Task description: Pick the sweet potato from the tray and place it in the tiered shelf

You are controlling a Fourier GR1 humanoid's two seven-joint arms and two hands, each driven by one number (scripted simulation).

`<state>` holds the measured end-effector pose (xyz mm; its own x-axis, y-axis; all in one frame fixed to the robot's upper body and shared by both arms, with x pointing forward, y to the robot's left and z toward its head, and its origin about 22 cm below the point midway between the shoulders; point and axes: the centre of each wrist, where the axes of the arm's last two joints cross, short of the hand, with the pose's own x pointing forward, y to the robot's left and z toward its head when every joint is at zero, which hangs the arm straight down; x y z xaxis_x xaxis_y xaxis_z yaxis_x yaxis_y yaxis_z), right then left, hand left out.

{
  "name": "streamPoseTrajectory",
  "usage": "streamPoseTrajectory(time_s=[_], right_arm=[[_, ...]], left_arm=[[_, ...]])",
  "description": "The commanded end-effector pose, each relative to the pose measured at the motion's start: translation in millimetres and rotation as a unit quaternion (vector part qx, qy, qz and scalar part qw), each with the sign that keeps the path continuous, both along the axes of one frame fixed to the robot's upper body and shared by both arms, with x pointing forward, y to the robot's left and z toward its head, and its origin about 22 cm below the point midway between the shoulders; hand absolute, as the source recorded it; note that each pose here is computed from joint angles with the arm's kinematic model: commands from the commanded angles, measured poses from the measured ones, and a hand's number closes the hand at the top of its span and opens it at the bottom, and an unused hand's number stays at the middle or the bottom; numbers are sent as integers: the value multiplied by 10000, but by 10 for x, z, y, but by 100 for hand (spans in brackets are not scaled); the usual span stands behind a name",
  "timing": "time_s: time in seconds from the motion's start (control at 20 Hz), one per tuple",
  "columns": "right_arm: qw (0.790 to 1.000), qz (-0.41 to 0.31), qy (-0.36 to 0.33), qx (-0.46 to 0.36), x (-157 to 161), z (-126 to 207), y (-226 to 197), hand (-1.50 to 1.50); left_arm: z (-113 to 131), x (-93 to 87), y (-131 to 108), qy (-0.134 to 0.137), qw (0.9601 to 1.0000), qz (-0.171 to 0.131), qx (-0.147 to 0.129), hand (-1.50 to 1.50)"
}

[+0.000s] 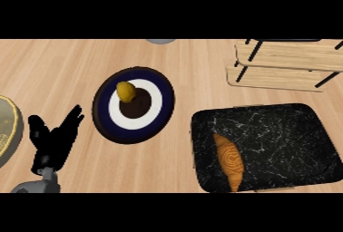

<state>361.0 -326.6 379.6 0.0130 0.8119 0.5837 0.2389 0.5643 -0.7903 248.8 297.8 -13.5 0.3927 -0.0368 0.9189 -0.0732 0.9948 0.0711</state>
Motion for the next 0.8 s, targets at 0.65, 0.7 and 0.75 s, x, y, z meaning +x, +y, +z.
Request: streamPoseTrajectory(time_s=[0.65,0.7,0.75], right_arm=[[9993,-119,-253,-230,674,-372,-140,150],[9994,4,-240,-236,681,-444,-81,150],[9996,46,-247,-103,670,-371,-199,150]], left_arm=[[-171,10,-133,228,9996,-161,-87,0],[-208,-3,-89,196,9997,-33,-153,0],[-44,29,-119,223,9996,-136,-127,0]])
